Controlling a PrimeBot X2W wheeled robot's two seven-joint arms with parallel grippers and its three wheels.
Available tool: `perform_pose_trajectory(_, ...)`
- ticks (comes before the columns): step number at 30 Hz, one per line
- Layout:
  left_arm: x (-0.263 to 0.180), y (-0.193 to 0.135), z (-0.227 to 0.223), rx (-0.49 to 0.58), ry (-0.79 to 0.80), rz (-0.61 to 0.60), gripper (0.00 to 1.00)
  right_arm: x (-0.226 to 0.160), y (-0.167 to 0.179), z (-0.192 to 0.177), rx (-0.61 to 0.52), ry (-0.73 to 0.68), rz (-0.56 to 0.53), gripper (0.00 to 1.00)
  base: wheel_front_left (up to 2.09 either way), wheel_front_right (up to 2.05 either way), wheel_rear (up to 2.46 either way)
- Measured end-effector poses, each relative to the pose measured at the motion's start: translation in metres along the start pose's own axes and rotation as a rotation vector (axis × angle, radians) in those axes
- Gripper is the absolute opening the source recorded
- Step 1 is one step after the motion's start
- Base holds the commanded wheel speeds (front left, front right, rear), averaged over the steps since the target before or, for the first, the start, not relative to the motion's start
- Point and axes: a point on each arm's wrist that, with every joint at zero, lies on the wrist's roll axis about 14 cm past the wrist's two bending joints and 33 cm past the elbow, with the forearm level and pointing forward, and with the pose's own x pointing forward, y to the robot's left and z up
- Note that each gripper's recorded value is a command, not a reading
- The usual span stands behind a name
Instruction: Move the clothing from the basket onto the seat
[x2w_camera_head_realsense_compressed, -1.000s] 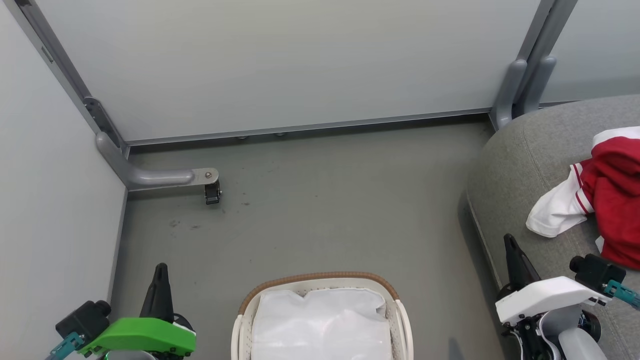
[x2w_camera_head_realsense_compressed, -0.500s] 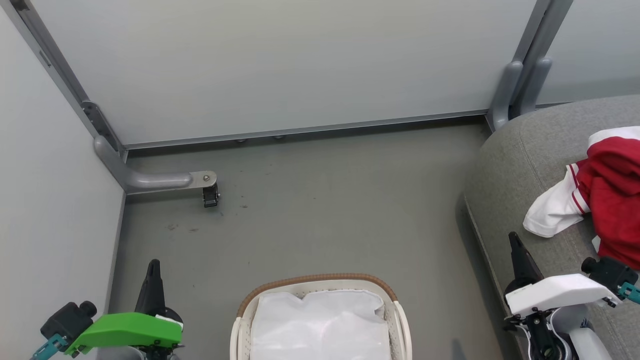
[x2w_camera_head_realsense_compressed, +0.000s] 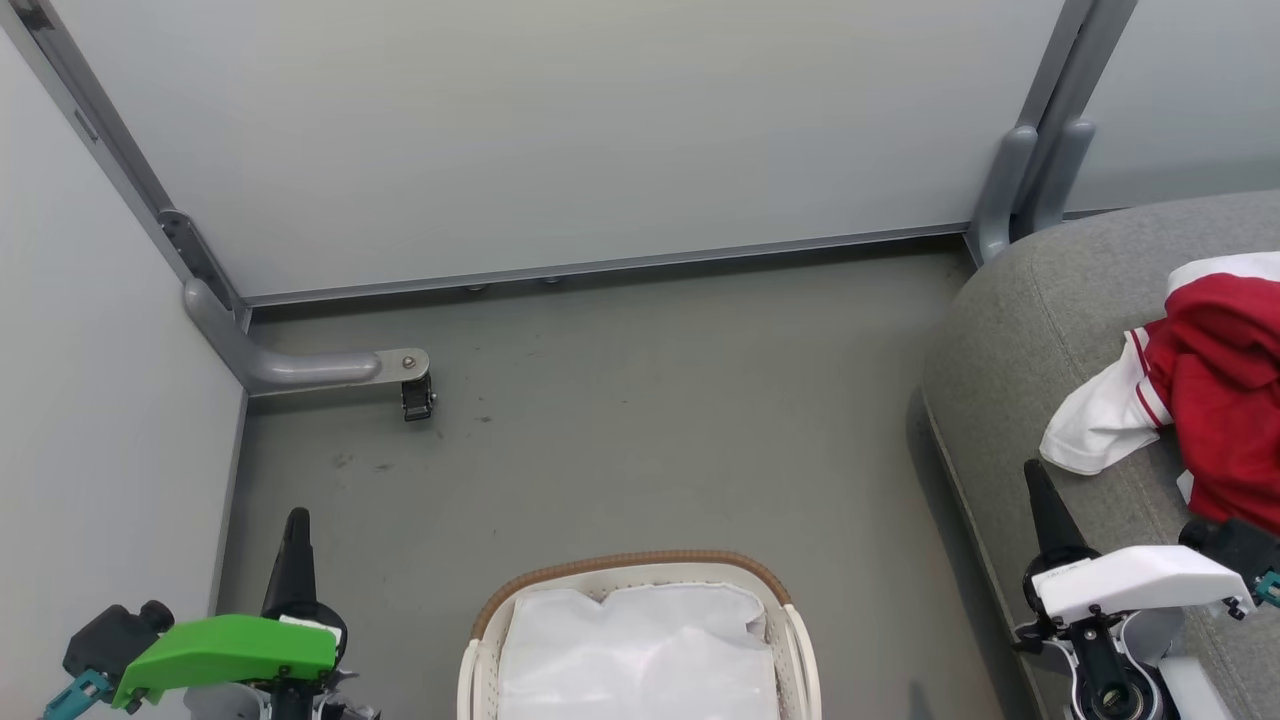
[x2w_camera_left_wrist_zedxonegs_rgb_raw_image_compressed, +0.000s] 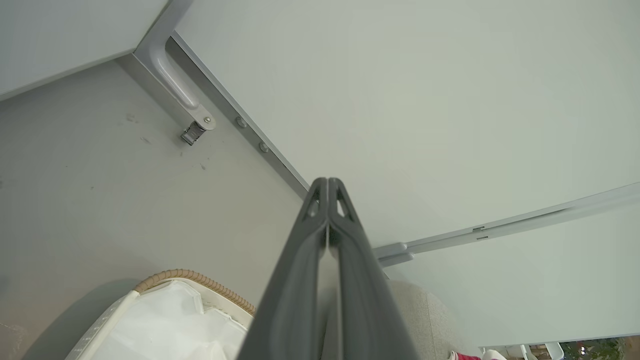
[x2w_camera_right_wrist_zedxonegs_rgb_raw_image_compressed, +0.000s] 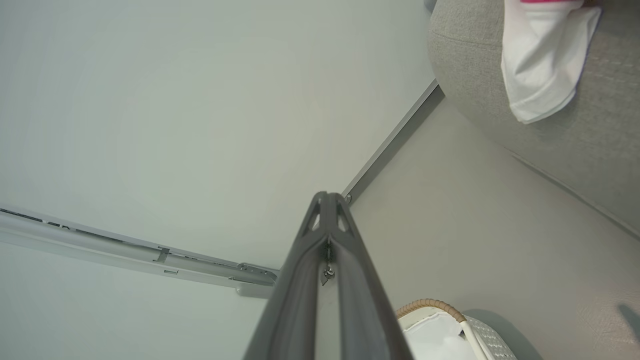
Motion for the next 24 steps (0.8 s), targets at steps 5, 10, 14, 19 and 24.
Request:
perform_pose_trajectory(5,0.001,-0.003,0.002,-0.048,0.0,-0.008,0.0,-0.001,0.001,0.003,0.052,-0.004,0.003,0.0,0.0,0.0,0.0)
perform_pose_trajectory(10,0.002,-0.005,0.004,-0.096,-0.002,-0.014,0.0,-0.001,0.002,0.006,0.102,-0.008,0.007,0.0,0.0,0.0,0.0)
perform_pose_trajectory(14,0.003,-0.006,0.005,-0.135,-0.001,-0.018,0.0,-0.002,0.003,0.008,0.142,-0.01,0.011,0.0,0.0,0.0,0.0)
perform_pose_trajectory(19,0.003,-0.009,0.007,-0.187,-0.002,-0.027,0.0,-0.004,0.003,0.01,0.201,-0.014,0.015,0.0,0.0,0.0,0.0)
perform_pose_trajectory(24,0.005,-0.013,0.009,-0.228,-0.002,-0.04,0.0,-0.005,0.004,0.012,0.244,-0.015,0.021,0.0,0.0,0.0,0.0)
